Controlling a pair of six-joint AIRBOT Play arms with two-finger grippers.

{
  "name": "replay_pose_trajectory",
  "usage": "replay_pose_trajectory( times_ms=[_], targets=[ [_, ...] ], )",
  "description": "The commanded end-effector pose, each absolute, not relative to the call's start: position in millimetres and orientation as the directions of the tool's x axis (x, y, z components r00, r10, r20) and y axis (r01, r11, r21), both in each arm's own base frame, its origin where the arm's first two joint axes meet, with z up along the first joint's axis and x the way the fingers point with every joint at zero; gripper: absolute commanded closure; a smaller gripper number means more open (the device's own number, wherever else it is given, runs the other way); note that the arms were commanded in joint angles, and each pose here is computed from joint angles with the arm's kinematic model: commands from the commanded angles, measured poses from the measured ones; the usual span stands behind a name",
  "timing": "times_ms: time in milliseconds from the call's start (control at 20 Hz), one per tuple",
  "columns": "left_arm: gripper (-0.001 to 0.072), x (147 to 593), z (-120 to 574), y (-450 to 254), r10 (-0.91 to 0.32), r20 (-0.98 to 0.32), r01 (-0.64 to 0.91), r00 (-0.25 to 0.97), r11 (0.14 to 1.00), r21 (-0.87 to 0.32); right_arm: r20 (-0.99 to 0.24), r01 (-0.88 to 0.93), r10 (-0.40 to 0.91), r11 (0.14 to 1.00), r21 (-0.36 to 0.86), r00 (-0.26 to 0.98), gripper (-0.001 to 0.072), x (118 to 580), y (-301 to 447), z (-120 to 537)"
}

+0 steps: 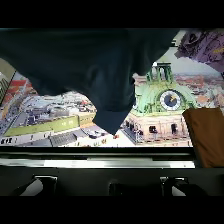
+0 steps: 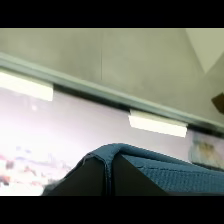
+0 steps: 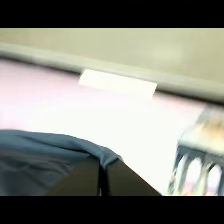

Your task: Fold the clothes and pants, and hang the long-sleeved shirts on hangers.

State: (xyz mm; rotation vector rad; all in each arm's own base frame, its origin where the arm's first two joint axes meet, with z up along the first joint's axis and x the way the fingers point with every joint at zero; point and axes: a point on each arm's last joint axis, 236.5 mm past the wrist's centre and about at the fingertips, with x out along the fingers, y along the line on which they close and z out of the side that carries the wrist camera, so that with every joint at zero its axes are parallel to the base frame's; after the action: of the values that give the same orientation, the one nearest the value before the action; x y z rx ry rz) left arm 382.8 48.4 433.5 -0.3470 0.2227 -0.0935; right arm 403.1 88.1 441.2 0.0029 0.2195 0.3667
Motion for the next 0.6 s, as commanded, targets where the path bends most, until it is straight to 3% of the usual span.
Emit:
replay_pose_trajectory(
  times_ms=[0, 250, 400, 550],
  targets=[
    [0.0694, 291.6, 524.7, 39.5, 0.047, -0.002, -0.047, 0.999, 0.973, -0.228, 0.026, -0.246, 0.248, 0.968, -0.058, 0.968, 0.0688, 313.8, 60.4, 531.8],
    [0.0694, 228.7, 527.2, 44.1, 0.194, 0.022, -0.186, 0.981, 0.964, -0.191, 0.131, -0.167, 0.174, 0.984, -0.068, 0.976, 0.0687, 262.1, 41.9, 562.4],
    [0.0693, 244.7, 509.1, 48.3, 0.178, -0.046, -0.183, 0.983, 0.961, -0.208, 0.119, -0.170, 0.172, 0.985, -0.034, 0.978, 0.0687, 282.9, 41.9, 557.6],
    [0.0694, 302.8, 458.0, 56.6, 0.085, -0.196, -0.140, 0.977, 0.948, -0.287, -0.017, -0.197, 0.198, 0.980, 0.031, 0.980, 0.0687, 348.3, 49.2, 515.1]
  ],
)
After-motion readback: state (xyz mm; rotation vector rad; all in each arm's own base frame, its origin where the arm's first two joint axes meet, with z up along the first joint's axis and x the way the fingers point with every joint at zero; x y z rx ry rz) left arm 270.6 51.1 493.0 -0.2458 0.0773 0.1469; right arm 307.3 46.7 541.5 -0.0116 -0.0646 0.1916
